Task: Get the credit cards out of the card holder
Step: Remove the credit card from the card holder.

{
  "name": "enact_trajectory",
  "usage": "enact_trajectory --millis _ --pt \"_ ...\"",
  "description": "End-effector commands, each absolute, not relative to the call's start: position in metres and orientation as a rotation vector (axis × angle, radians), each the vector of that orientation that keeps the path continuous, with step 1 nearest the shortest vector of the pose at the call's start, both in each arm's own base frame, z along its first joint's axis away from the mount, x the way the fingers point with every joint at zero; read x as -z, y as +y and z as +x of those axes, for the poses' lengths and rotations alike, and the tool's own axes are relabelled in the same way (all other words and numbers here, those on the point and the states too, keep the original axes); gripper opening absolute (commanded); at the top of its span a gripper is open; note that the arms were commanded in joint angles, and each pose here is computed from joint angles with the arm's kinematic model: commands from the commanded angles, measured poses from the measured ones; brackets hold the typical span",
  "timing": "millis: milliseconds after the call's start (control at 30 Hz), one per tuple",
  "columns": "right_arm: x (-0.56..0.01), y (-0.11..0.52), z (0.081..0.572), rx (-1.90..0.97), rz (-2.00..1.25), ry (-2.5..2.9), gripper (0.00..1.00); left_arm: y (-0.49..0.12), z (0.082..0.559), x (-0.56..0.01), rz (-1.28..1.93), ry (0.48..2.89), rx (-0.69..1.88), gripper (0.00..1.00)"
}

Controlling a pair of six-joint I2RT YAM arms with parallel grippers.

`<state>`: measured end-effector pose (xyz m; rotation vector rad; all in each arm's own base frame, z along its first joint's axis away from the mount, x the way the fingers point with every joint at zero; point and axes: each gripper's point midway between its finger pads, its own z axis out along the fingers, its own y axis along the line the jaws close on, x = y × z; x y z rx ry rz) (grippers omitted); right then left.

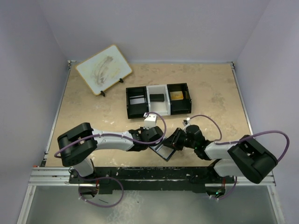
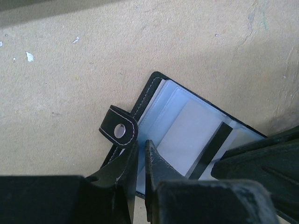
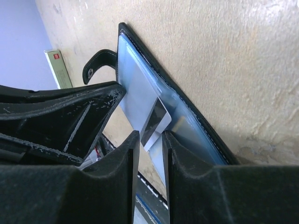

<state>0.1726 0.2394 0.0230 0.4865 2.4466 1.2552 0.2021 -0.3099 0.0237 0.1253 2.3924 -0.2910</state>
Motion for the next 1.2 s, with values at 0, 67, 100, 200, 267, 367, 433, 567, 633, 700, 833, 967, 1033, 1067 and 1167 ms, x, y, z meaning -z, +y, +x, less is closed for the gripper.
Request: enact_trajectory --millis 0,67,100,200,267,367,433,567,633,700,833,967,1033,1067,1167 --pt "-0.014 0.239 0.181 -1.213 0.529 2.443 0.30 -0.305 0.191 -0.015 0.162 2.441 0.297 0.08" --pt "-0.015 0.240 0.185 -1.216 0.540 2.422 0.27 -0.305 0.191 -0.016 0.161 2.440 0.300 0.08" --pt "-0.016 0.240 0.187 -1.211 0.545 2.412 0.26 -0.305 0.191 -0.016 0.161 2.441 0.298 0.07" --pt "-0.021 0.239 0.194 -1.188 0.549 2.392 0.16 -0.302 0.192 -0.017 0.151 2.438 0.291 0.07" --pt "-0.026 0.239 0.197 -1.183 0.542 2.377 0.08 -0.300 0.193 -0.019 0.141 2.431 0.285 0.07" --pt "-0.030 0.235 0.197 -1.157 0.536 2.368 0.02 -0.297 0.194 -0.022 0.130 2.420 0.275 0.06" --pt "-0.026 0.231 0.189 -1.142 0.531 2.404 0.00 -0.296 0.195 -0.024 0.125 2.412 0.268 0.05" --pt "-0.029 0.233 0.176 -1.194 0.495 2.437 0.00 -0.294 0.197 -0.027 0.110 2.400 0.266 0.05" --pt "-0.030 0.234 0.171 -1.204 0.473 2.454 0.00 -0.293 0.198 -0.028 0.104 2.394 0.263 0.04" --pt "-0.032 0.234 0.169 -1.215 0.468 2.459 0.00 -0.292 0.199 -0.029 0.098 2.391 0.256 0.04" --pt "-0.028 0.231 0.164 -1.196 0.443 2.480 0.00 -0.290 0.199 -0.030 0.090 2.388 0.250 0.04" --pt "-0.024 0.228 0.160 -1.176 0.412 2.501 0.00 -0.287 0.199 -0.034 0.083 2.382 0.248 0.04" --pt "-0.021 0.226 0.159 -1.158 0.407 2.510 0.00 -0.287 0.200 -0.039 0.072 2.371 0.256 0.04" --pt "-0.021 0.225 0.159 -1.156 0.400 2.510 0.00 -0.288 0.201 -0.042 0.068 2.366 0.264 0.05" --pt "-0.019 0.221 0.162 -1.130 0.381 2.517 0.00 -0.297 0.203 -0.061 0.062 2.336 0.331 0.06"
